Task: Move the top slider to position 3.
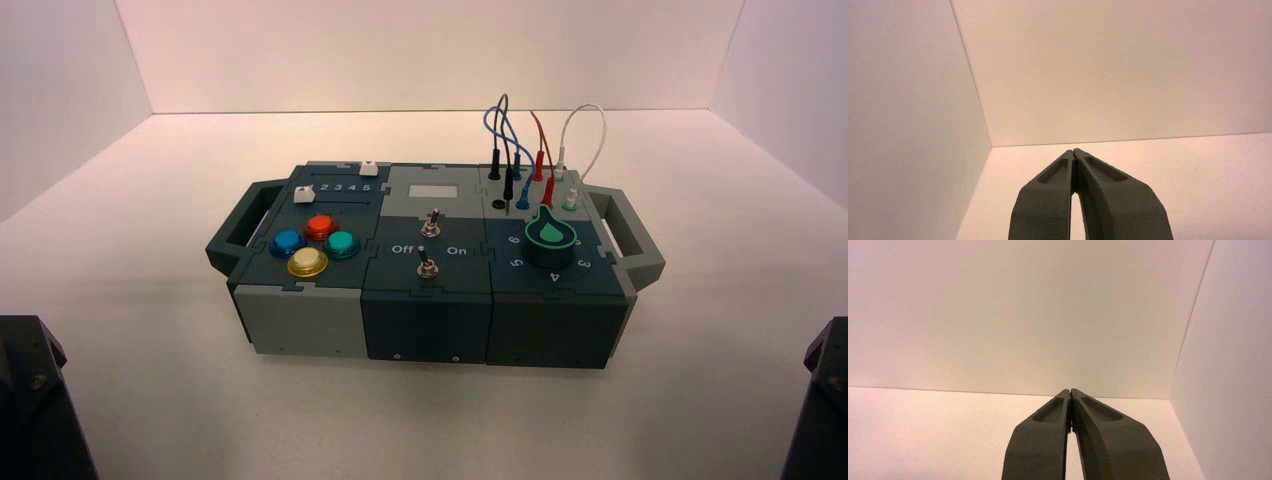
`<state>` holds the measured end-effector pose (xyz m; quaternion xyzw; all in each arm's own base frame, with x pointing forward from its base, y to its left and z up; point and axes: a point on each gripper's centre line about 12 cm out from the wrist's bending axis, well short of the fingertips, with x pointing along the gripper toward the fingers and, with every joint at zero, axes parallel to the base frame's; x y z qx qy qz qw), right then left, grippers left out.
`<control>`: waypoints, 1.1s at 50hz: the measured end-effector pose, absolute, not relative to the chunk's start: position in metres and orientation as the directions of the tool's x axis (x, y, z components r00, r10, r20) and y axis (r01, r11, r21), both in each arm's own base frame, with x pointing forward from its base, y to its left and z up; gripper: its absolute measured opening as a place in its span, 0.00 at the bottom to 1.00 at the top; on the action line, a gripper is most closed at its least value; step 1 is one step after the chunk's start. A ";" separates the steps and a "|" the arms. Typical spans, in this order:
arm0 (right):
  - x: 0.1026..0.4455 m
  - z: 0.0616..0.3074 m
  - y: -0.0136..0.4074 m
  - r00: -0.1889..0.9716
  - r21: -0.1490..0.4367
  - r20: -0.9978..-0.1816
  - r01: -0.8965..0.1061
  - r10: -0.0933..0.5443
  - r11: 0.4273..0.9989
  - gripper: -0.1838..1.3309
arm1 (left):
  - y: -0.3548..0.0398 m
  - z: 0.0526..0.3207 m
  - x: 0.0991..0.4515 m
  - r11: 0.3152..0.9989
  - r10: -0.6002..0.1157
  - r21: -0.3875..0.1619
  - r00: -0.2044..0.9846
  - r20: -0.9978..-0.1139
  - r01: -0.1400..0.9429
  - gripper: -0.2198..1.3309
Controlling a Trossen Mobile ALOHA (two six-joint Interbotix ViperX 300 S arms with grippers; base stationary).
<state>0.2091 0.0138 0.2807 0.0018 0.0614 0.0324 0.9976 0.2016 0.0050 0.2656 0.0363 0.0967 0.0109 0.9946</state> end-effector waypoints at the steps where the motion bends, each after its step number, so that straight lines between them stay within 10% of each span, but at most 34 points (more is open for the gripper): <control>1: 0.209 0.281 0.013 0.990 0.006 -0.122 -0.063 0.063 0.998 0.03 | 0.005 0.266 0.201 0.997 0.027 0.073 0.981 -0.190 -0.013 0.03; 28: 0.209 0.280 0.014 0.990 0.009 -0.127 -0.064 0.065 0.998 0.03 | 0.005 0.265 0.201 0.997 0.027 0.074 0.981 -0.192 -0.013 0.03; 55: 0.225 0.280 0.049 0.911 0.012 -0.360 -0.210 0.200 0.978 0.03 | -0.019 0.255 0.226 0.988 -0.122 0.033 0.902 -0.414 0.149 0.03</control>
